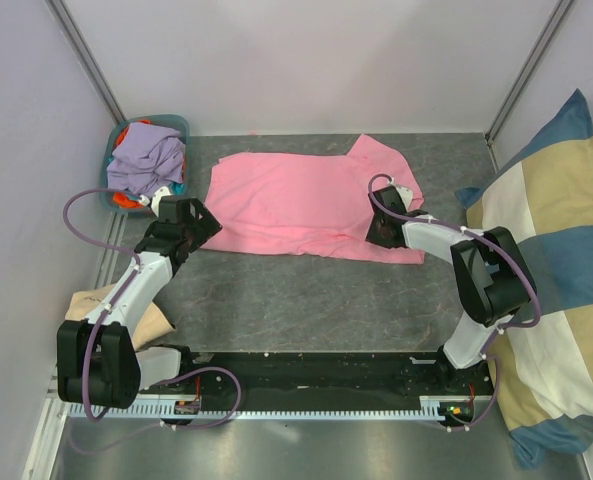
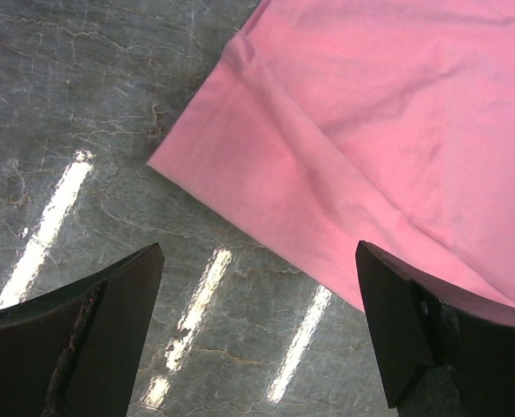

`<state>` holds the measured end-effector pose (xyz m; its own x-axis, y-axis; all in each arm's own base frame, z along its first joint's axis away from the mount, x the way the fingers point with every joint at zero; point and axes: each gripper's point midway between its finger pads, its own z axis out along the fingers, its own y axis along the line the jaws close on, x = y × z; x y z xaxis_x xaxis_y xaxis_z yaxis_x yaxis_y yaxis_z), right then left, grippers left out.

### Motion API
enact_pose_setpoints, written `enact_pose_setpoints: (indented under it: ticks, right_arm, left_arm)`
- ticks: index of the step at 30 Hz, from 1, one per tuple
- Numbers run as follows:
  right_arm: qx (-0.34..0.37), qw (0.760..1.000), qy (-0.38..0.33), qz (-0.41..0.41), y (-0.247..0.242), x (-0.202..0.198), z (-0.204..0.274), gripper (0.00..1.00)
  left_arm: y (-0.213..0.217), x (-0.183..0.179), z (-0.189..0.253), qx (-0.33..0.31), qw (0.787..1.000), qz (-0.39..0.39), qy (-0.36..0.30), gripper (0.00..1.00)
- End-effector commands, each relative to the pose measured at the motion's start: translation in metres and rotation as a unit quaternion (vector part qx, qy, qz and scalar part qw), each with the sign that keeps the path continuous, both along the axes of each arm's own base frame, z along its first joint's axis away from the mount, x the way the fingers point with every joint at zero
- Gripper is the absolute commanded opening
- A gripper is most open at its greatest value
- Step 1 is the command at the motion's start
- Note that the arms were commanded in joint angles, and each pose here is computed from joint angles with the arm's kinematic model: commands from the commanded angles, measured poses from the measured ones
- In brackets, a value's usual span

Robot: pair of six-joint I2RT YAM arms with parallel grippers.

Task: Fold and stack the t-shirts
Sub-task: Fold the tshirt

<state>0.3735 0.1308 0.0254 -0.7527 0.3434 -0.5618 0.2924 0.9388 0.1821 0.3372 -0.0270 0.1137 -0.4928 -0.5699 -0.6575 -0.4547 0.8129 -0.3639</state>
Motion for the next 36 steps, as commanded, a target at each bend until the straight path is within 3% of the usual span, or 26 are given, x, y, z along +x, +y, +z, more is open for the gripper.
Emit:
enact_pose_setpoints:
  ticks: [1, 6, 15, 19, 36]
  right_arm:
    - [0.002, 1.0, -0.009, -0.002, 0.003, 0.007, -0.002, 0.24]
    - [-0.002, 1.0, -0.019, 0.0, 0.002, 0.009, 0.005, 0.01]
    - [0.013, 0.999, -0.043, 0.021, 0.014, 0.029, 0.031, 0.0]
    - [0.032, 0.997, -0.06, 0.044, 0.034, 0.055, 0.043, 0.0]
    - [0.046, 0.994, -0.068, 0.071, 0.069, 0.12, 0.034, 0.0]
  left_arm:
    - [0.0, 0.006, 0.01, 0.005, 1.0, -0.007, -0.02, 1.0]
    - [0.0, 0.005, 0.008, 0.004, 1.0, -0.008, -0.018, 1.0]
    - [-0.002, 0.005, 0.009, 0.001, 1.0, -0.011, -0.019, 1.0]
    - [-0.001, 0.004, 0.009, 0.003, 1.0, -0.011, -0.019, 1.0]
    - [-0.001, 0.001, 0.012, 0.009, 1.0, -0.019, -0.018, 1.0]
